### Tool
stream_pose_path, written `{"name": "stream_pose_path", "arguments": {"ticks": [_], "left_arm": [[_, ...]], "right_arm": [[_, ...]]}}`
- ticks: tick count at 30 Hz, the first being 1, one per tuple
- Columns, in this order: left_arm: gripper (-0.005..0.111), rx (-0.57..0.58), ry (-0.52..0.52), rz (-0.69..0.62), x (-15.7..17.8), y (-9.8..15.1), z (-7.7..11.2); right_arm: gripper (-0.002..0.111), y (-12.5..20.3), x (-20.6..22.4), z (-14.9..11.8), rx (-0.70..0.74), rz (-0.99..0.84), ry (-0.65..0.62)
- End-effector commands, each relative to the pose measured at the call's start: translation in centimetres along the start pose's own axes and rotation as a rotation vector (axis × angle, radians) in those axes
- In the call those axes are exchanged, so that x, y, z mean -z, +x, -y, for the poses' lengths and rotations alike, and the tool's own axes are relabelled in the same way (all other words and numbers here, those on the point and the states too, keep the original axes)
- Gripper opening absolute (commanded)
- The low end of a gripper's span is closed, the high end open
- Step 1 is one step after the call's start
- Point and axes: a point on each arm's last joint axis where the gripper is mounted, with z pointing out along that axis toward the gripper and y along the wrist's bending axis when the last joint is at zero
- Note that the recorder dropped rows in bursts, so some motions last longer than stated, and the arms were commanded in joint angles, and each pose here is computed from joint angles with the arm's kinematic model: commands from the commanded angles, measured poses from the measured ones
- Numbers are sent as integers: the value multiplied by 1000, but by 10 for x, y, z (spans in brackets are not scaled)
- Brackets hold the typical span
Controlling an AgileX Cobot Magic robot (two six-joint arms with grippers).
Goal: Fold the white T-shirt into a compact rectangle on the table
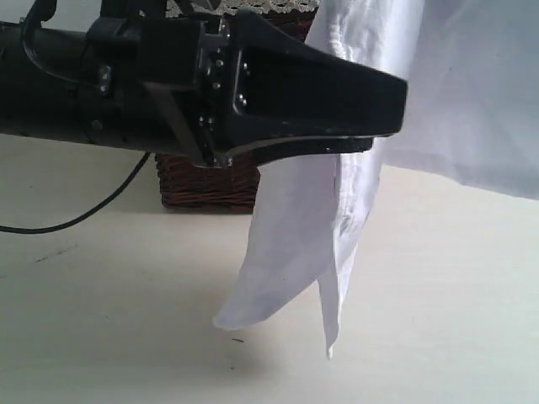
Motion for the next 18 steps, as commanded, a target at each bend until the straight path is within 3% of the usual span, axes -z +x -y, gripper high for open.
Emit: {"name": "stream_pose_path", "arguments": {"ticks": [1, 3, 8, 11, 15, 18], "left_arm": [[70, -51, -211, -5, 13, -4, -22], [70, -52, -281, 7, 14, -4, -31], [69, 2, -307, 36, 10, -1, -51], [54, 46, -293, 58, 7, 0, -58], [28, 59, -153, 60, 4, 0, -47], [32, -25, -7, 30, 3, 2, -33]], "right_arm": [[0, -2, 10, 21, 25, -32, 125], [0, 1, 13, 21, 19, -28, 105], [0, -1, 22, 7, -79, 27, -40], [0, -3, 24, -1, -73, 42, -92], [0, -1, 24, 0, -45, 27, -66], [0, 3, 22, 4, 21, -11, -3]]}}
